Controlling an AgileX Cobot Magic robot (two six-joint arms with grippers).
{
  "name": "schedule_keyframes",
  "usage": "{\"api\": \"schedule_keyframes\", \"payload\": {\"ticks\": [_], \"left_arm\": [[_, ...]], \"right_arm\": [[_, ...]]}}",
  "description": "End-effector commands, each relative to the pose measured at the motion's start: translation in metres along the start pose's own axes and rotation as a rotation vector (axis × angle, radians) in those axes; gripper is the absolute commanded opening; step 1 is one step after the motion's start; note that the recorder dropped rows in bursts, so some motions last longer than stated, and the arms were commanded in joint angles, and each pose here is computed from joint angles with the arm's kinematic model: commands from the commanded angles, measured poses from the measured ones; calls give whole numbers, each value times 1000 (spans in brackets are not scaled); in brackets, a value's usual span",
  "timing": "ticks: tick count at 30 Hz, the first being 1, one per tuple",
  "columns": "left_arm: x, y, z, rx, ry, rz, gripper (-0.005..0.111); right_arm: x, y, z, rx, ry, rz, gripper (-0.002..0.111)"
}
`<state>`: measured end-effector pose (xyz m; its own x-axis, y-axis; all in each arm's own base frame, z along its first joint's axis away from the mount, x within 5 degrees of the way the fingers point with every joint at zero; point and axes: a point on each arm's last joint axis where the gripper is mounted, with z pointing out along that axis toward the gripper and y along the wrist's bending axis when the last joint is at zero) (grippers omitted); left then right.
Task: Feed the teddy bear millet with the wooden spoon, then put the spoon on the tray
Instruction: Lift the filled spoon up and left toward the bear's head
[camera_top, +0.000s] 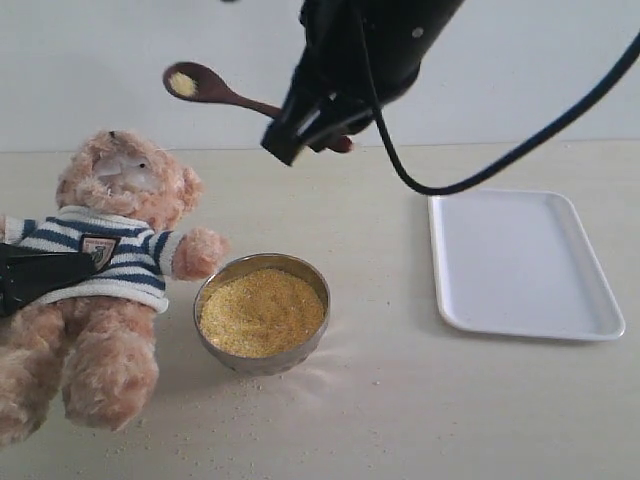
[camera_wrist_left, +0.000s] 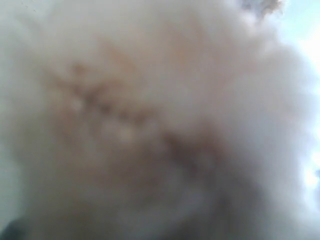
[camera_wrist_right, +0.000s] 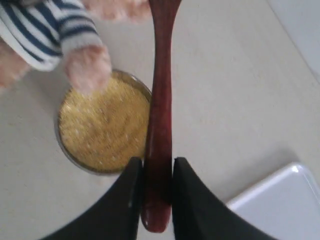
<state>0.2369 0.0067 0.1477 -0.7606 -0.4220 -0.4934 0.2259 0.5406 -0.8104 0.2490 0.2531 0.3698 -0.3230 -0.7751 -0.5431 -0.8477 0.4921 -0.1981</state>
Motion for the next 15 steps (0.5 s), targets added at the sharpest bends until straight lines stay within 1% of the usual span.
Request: {"api": "schedule_keyframes", "payload": {"ticks": [1,5,9,13,15], "left_arm": [[0,-4,1,35,-12,-23,5],[0,-4,1,35,-12,-28,5],[0,-5,1,37,-12,-42,5],[-1,-7,1,59,-14,-42,5],[-1,-8,1,70,-15,-41,5]], "right_arm": [[-16,2,-17,-50,-128,27,0],[-22,3,-14,-70,-171,47,0],[-24,6,13,-113,-133,47,0],[-26,7,37,-117,-116,44,0],[-27,10,43,-120,-114,17,0]]}}
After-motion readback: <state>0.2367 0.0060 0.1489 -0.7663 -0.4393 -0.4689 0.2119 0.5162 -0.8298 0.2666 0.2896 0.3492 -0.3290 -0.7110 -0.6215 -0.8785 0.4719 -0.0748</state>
